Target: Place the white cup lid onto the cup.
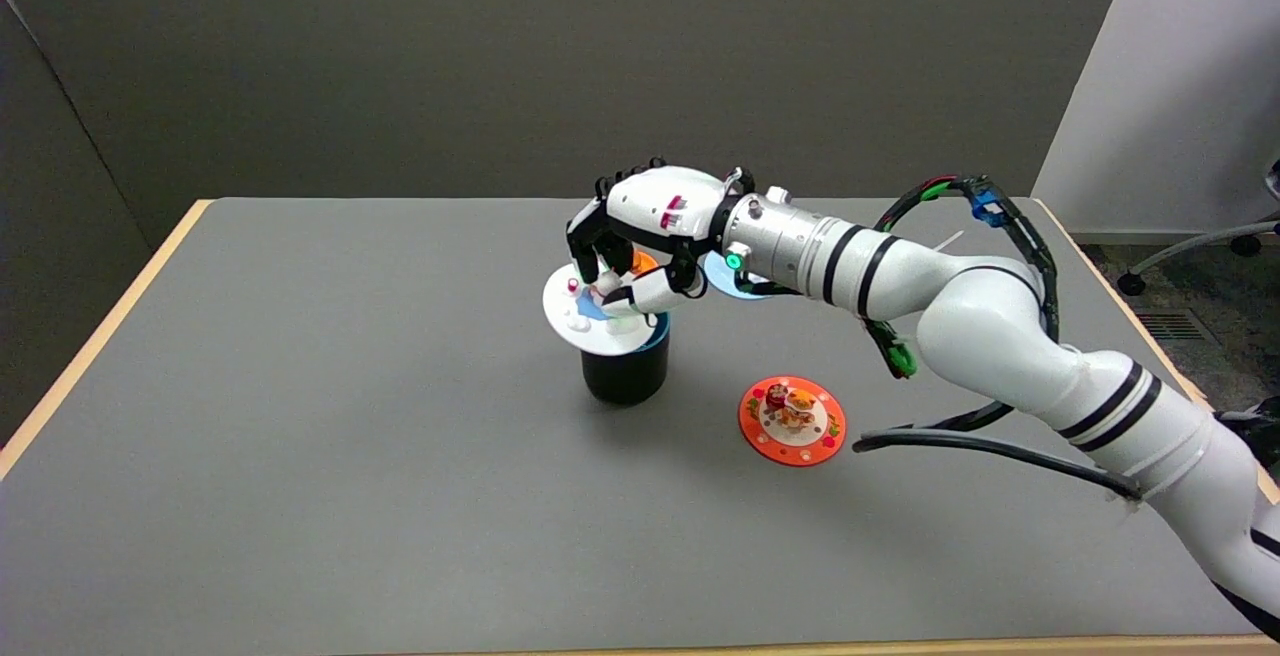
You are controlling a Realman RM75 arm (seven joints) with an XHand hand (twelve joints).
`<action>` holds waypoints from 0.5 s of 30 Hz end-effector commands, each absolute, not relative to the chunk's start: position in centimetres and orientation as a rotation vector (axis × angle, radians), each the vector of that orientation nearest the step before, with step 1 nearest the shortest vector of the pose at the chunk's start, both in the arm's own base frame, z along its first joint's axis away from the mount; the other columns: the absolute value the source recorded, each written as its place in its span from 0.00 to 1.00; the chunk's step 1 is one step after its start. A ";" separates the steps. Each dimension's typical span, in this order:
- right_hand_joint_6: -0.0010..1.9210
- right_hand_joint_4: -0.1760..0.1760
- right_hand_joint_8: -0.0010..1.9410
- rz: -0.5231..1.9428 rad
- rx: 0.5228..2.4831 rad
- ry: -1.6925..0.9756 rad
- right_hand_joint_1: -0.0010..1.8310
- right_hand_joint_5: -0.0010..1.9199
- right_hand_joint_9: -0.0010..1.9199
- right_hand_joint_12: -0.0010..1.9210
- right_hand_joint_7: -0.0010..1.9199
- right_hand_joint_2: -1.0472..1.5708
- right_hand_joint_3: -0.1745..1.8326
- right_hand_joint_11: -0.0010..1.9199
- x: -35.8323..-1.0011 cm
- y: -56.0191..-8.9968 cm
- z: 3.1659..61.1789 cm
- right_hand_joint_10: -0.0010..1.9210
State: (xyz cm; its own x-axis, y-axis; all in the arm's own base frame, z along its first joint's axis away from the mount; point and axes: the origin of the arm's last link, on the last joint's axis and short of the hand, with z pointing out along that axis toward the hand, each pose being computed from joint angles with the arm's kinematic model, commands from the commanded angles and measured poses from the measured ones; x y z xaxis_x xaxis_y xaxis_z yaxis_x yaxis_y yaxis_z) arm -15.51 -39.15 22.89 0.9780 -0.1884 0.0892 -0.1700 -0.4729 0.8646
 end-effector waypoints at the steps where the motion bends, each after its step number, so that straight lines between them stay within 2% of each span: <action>1: 0.62 0.49 0.70 -0.083 2.039 -0.250 0.65 0.44 0.45 0.13 0.46 0.78 0.28 0.25 -16.1 -40.8 23.8 0.46; 15: 0.62 0.49 0.71 -0.144 2.035 -0.258 0.65 0.44 0.45 0.13 0.45 0.78 0.28 0.25 -16.6 -41.1 24.2 0.46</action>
